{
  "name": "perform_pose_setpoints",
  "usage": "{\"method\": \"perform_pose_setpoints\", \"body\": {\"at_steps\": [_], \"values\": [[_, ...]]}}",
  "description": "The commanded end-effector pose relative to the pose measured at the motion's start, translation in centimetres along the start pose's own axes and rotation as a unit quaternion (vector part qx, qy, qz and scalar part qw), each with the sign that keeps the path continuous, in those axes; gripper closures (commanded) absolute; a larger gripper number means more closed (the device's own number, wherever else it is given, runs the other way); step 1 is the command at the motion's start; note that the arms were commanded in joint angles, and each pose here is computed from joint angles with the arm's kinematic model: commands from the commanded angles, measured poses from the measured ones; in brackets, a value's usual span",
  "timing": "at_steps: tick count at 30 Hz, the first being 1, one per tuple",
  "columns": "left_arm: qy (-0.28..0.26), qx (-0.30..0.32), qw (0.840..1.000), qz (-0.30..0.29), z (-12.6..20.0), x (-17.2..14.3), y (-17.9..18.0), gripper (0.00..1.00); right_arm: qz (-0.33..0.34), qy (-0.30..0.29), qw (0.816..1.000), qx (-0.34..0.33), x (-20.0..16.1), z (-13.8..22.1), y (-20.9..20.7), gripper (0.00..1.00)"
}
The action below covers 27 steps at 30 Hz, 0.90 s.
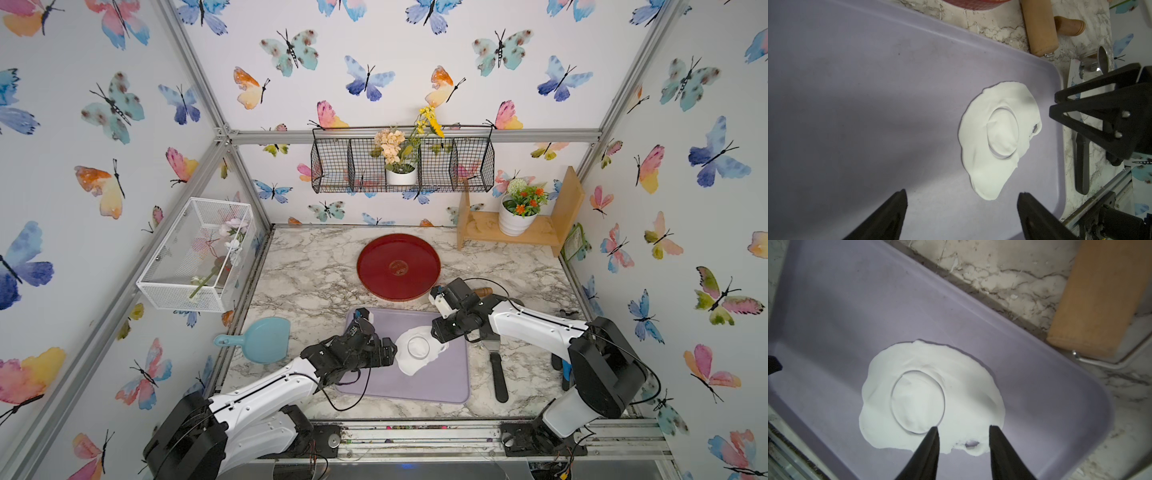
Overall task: Roll out the dumpling wrappers from the dough
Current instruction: Remove the dumpling wrapper from the work surface.
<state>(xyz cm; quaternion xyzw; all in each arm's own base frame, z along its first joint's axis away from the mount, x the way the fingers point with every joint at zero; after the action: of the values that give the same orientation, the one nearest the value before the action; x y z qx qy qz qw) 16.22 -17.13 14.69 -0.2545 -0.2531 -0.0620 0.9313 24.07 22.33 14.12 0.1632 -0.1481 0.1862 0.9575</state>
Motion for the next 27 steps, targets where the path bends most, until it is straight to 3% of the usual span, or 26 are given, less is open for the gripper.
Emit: {"method": "perform_pose_setpoints", "body": {"at_steps": [1,27], "values": [[-0.015,0.013,1.0,0.001,0.3,0.1,0.3,0.11,-0.016,0.003,0.999,-0.045,0.2,-0.2,-0.4,0.59],[-0.008,0.017,1.0,-0.003,-0.2,-0.5,0.7,0.1,-0.036,0.086,0.99,-0.102,-2.3,-3.9,-1.1,0.64]]}}
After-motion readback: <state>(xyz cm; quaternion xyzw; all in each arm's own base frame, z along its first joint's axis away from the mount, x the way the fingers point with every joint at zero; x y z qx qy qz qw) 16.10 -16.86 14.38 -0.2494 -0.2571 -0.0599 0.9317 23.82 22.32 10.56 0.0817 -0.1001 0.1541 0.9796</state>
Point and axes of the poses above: each gripper's point midway between its finger pads, its own z axis back along the fingers, its own y axis along the line the jaws close on, x = y × z, the point moved 9 cm from there along z, back along the fingers, and after that the axes turned 6 degrees about -z, right-handed, at the moved point
